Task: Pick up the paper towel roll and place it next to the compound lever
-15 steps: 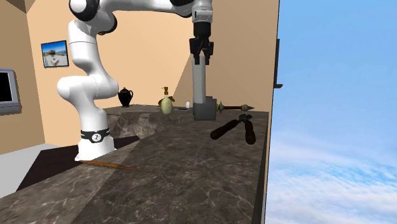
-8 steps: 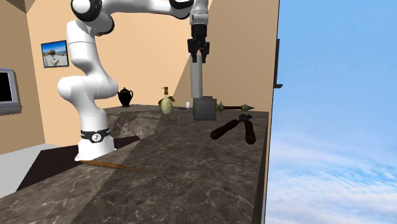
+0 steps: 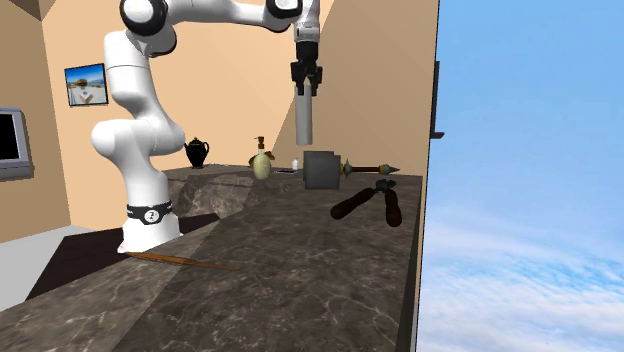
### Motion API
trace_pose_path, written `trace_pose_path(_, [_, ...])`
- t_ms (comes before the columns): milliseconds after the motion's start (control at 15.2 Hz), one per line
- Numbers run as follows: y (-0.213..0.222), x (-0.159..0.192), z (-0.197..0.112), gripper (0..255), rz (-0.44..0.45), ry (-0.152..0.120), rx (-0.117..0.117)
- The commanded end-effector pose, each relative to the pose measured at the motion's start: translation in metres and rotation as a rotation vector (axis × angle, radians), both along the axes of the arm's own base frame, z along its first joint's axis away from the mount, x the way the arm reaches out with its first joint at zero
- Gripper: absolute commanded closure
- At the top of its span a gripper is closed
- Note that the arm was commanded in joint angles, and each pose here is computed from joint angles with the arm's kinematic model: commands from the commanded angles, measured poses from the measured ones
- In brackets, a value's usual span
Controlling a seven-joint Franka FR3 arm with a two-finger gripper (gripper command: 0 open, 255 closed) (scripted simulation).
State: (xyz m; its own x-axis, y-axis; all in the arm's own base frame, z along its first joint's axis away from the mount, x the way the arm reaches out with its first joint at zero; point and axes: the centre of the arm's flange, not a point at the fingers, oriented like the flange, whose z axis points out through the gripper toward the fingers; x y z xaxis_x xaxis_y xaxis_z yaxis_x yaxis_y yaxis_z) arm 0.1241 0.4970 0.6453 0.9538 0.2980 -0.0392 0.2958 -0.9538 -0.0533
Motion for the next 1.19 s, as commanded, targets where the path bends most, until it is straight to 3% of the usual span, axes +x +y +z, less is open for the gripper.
trace_pose_path(0, [0.009,-0.024,0.004,255,-0.002,0.0,0.0])
trace_pose_path(990, [0.085,-0.204,0.044,255,-0.002,0.0,0.0])
trace_pose_path(1122, [0.085,-0.204,0.034,255,-0.002,0.0,0.0])
